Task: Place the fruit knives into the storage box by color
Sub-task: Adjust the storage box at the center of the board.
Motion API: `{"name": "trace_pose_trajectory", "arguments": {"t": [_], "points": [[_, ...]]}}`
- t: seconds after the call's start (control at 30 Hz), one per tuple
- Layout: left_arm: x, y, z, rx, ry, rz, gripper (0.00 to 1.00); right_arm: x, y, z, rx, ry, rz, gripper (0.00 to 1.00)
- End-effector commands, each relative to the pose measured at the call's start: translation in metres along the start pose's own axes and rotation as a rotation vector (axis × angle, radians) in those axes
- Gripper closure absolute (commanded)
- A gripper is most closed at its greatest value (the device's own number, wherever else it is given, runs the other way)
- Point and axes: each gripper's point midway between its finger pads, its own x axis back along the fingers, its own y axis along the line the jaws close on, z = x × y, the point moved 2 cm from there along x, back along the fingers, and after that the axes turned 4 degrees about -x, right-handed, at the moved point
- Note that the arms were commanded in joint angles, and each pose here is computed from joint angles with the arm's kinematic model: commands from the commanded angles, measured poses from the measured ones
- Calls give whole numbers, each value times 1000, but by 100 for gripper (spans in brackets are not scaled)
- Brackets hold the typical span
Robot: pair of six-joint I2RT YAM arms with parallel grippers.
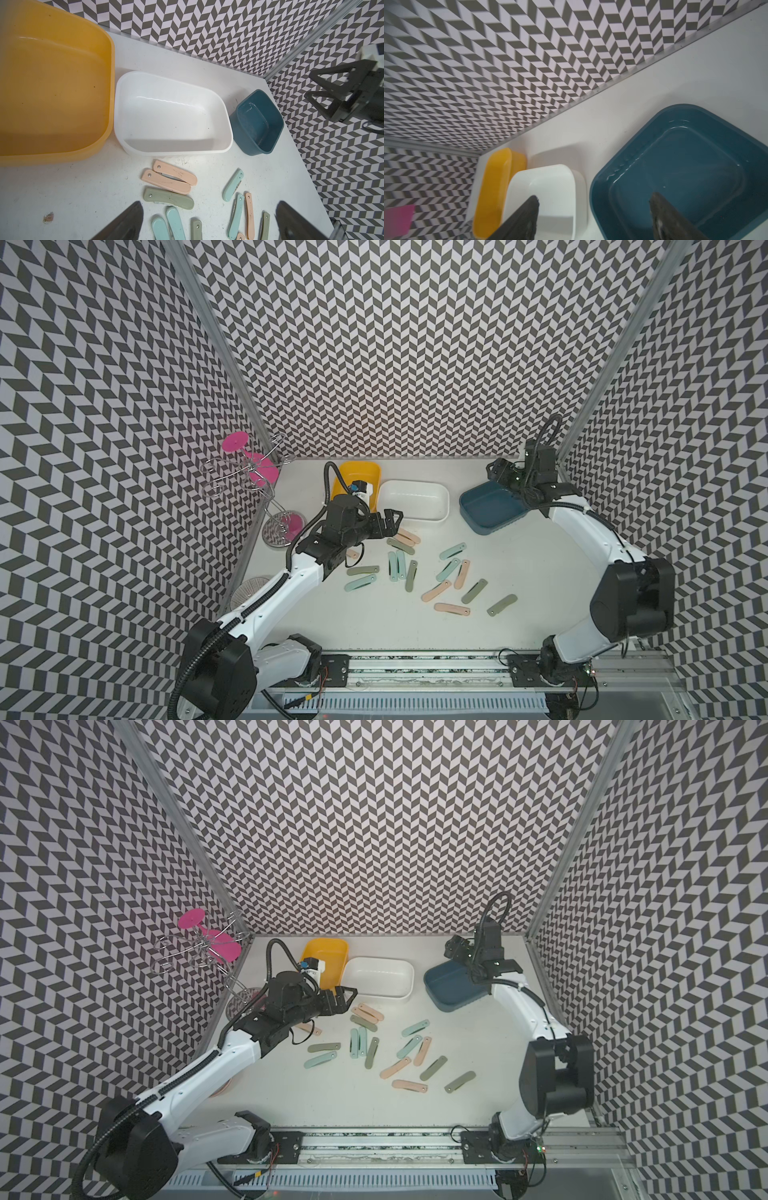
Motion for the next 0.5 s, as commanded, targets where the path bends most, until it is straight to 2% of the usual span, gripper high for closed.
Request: {"name": "trace_pose_trajectory", "arguments": {"t": [0.0,0.23,0.47], "points": [[2,-3,-5,-7,-7,-9,0,-27,-41,9,75,68,200,19],[4,-4,-9,-12,-13,-13,0,-74,-96,30,71,186,353,20],[6,-4,-9,-11,-20,-18,0,-80,-135,62,64,255,446,21]]}}
